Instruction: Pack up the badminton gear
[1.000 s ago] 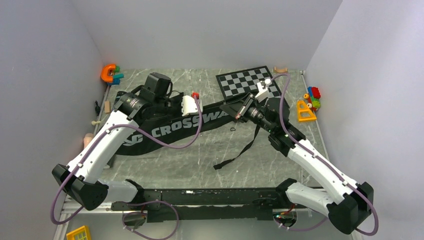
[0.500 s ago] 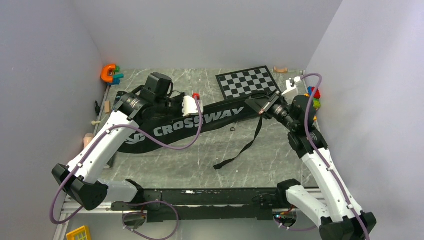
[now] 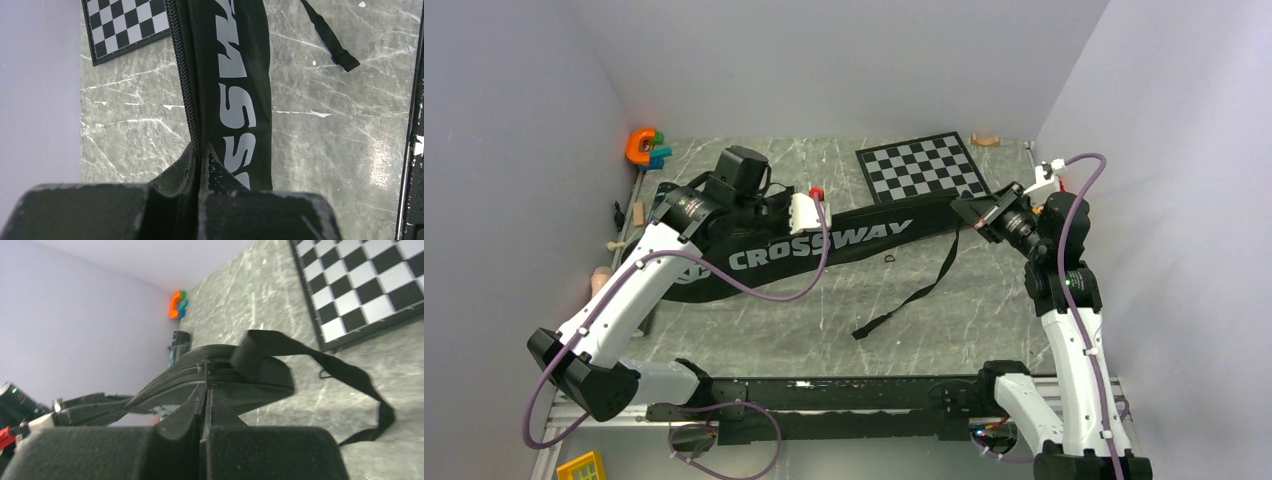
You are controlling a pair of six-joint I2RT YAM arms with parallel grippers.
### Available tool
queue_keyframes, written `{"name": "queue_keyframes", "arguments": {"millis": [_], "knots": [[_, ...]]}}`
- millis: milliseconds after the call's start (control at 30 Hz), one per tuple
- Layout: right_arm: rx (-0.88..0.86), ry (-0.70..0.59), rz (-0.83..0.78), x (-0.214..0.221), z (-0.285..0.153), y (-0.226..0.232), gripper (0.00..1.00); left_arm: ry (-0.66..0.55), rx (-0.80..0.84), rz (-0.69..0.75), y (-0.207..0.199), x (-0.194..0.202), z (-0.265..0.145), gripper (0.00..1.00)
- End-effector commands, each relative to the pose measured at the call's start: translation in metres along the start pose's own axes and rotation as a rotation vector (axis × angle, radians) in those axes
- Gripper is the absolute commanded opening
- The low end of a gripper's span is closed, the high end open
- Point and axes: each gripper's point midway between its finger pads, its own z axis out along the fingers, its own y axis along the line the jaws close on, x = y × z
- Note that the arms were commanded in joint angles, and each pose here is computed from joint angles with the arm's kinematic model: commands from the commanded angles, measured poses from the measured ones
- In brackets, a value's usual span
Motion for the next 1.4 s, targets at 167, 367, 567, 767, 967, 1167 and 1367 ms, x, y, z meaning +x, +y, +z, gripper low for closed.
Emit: {"name": "queue_keyframes", "arguments": {"millis": [167, 367, 567, 767, 967, 1167, 1367], "knots": [[0.093, -0.022, 0.011, -0.017, -0.012, -0.032, 0.0, -0.053, -0.063, 0.05, 0.008, -0.019, -0.02, 0.0], [0.053, -0.011, 0.004, -0.014, -0.013, -0.026, 0.1, -0.056, -0.062, 0.046, 0.011, -0.021, -0.016, 0.0], [0.019, -0.07, -0.036, -0.034, -0.024, 0.002, 0.62, -0.074, -0.03, 0.006, 0.01, -0.032, 0.01, 0.0], [0.084, -0.179, -0.096, -0.056, -0.043, 0.013, 0.77, -0.091, 0.058, 0.023, -0.001, -0.049, 0.054, 0.0], [0.167, -0.219, -0.084, -0.056, -0.051, -0.002, 0.79, -0.076, 0.159, -0.004, -0.004, -0.049, 0.105, 0.0], [0.2, -0.174, -0.032, -0.037, -0.043, -0.028, 0.79, -0.025, 0.227, -0.04, -0.014, -0.021, 0.161, 0.0], [0.249, -0.128, 0.008, -0.012, -0.03, -0.067, 0.82, 0.028, 0.244, -0.07, -0.019, 0.006, 0.195, 0.18]]}}
